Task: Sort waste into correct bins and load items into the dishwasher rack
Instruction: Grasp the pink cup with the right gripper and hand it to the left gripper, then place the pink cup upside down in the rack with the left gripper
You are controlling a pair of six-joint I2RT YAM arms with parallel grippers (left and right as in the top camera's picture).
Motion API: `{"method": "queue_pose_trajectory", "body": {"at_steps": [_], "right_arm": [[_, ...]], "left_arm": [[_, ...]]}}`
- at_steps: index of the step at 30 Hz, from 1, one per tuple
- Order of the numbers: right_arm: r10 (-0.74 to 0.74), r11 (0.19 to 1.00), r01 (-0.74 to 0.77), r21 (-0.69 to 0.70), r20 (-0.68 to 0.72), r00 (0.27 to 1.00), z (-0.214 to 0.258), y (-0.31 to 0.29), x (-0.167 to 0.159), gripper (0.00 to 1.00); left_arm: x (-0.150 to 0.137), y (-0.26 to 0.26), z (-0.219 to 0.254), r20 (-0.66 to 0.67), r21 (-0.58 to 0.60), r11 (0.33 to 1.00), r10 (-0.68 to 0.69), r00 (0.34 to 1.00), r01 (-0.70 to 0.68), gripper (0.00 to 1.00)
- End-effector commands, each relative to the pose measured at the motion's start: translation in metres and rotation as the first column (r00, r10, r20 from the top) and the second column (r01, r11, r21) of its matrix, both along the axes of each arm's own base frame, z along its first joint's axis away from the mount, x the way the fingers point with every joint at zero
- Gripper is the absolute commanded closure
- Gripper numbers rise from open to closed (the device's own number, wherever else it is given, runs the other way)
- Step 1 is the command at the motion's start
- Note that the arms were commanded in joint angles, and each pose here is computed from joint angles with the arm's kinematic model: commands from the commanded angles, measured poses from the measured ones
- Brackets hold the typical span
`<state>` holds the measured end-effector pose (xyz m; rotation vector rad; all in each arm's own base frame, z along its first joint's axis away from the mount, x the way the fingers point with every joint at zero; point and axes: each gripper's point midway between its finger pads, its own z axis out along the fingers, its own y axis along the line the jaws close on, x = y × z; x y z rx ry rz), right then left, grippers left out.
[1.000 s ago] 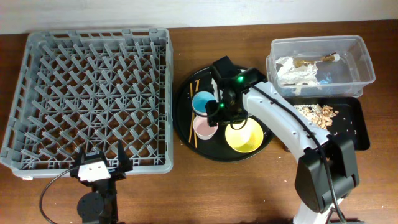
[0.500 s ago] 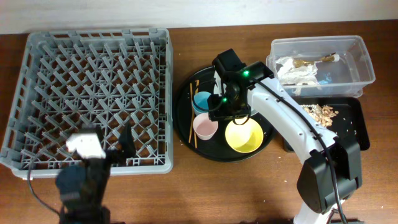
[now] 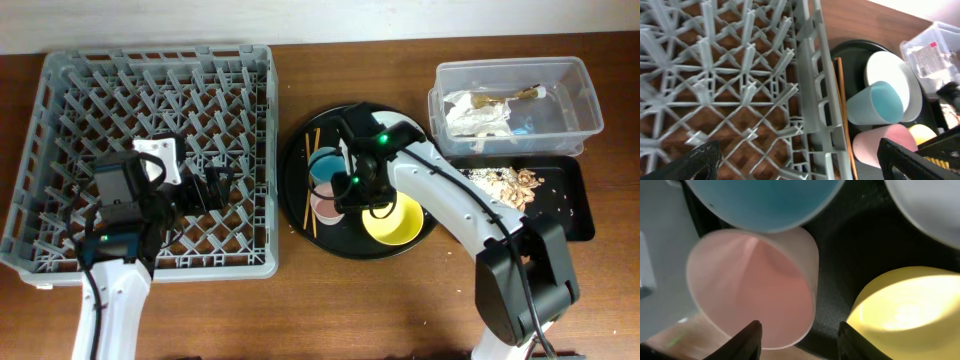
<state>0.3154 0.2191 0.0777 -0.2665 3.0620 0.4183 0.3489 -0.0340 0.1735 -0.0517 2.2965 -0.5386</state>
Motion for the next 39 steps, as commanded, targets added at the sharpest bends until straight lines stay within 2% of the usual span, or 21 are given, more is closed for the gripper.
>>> {"method": "queue_pose_trajectory", "body": {"at_steps": [1,3,5,6,7,8,11,12,14,15,18,20,22,26,30,33,37,38,39], "right_arm": [[-0.026,1.000,0.026,-0.008,-0.011,1.000,-0.011,-0.003,-0.007,0.64],[-0.026,1.000,0.026,0.001,0.003,1.000,-0.011,-0.001,-0.004,0.85],[-0.026,1.000,0.026,0.015,0.026,0.999,-0.003,0.002,0.002,0.96],[-0.025,0.999,0.024,0.032,0.046,0.999,0.008,0.006,0.008,0.96],[-0.018,0.999,0.016,0.042,0.058,0.998,0.015,0.009,0.011,0.96],[-0.009,0.998,0.003,0.060,0.090,0.996,0.046,0.011,0.015,0.96],[-0.015,0.994,0.002,0.106,0.122,0.992,0.089,0.001,0.015,0.96],[0.003,0.978,-0.035,0.207,0.154,0.988,0.113,0.000,0.015,0.96],[0.024,0.877,-0.140,0.461,0.249,0.968,0.167,0.000,0.024,0.96],[0.030,0.827,-0.177,0.534,0.272,0.962,0.180,0.000,0.028,0.96],[0.089,0.607,-0.335,0.720,0.358,0.930,0.215,0.013,0.033,0.96],[0.125,0.488,-0.423,0.763,0.419,0.899,0.229,0.027,0.035,0.96],[0.158,0.413,-0.477,0.776,0.455,0.876,0.235,0.039,0.032,0.96],[0.217,0.407,-0.479,0.778,0.427,0.878,0.215,0.066,0.026,0.96],[0.267,0.382,-0.479,0.790,0.402,0.876,0.200,0.093,0.019,0.96],[0.279,0.404,-0.480,0.779,0.395,0.875,0.190,0.112,0.019,0.96],[0.252,0.432,-0.473,0.768,0.400,0.881,0.188,0.117,0.028,0.96],[0.240,0.448,-0.474,0.758,0.409,0.880,0.187,0.117,0.032,0.96],[0.238,0.452,-0.475,0.756,0.410,0.880,0.186,0.117,0.033,0.96]], "left_arm": [[0.007,-0.011,0.012,0.045,-0.053,0.997,-0.055,0.997,0.058,0.05],[0.010,-0.011,0.015,0.049,-0.076,0.996,-0.033,0.998,0.037,0.09],[0.012,-0.010,0.017,0.040,-0.112,0.994,-0.002,0.999,0.007,0.09],[0.011,-0.013,0.019,0.024,-0.156,0.988,0.009,1.000,-0.006,0.02],[0.010,-0.017,0.021,0.022,-0.183,0.983,-0.001,1.000,0.005,0.01],[0.007,-0.035,0.036,0.058,-0.277,0.956,-0.080,0.995,0.093,0.01],[-0.006,-0.065,0.076,0.172,-0.444,0.843,-0.252,0.952,0.303,0.01],[-0.014,-0.074,0.090,0.214,-0.493,0.780,-0.321,0.923,0.385,0.01],[-0.030,-0.089,0.112,0.265,-0.592,0.618,-0.456,0.850,0.516,0.01],[-0.034,-0.092,0.116,0.265,-0.628,0.561,-0.498,0.826,0.539,0.01],[-0.036,-0.094,0.114,0.218,-0.706,0.475,-0.559,0.800,0.525,0.01],[-0.036,-0.099,0.110,0.193,-0.730,0.454,-0.581,0.791,0.512,0.01],[-0.039,-0.107,0.110,0.198,-0.725,0.444,-0.598,0.777,0.527,0.02],[-0.030,-0.113,0.108,0.176,-0.728,0.478,-0.562,0.808,0.492,0.02],[-0.028,-0.113,0.108,0.174,-0.727,0.485,-0.555,0.814,0.486,0.04],[-0.026,-0.113,0.107,0.154,-0.741,0.489,-0.544,0.825,0.461,0.05],[-0.029,-0.116,0.108,0.156,-0.741,0.478,-0.560,0.814,0.471,0.11],[-0.030,-0.118,0.108,0.156,-0.741,0.475,-0.565,0.810,0.474,0.17],[-0.031,-0.120,0.108,0.156,-0.741,0.472,-0.571,0.806,0.478,0.18]]}}
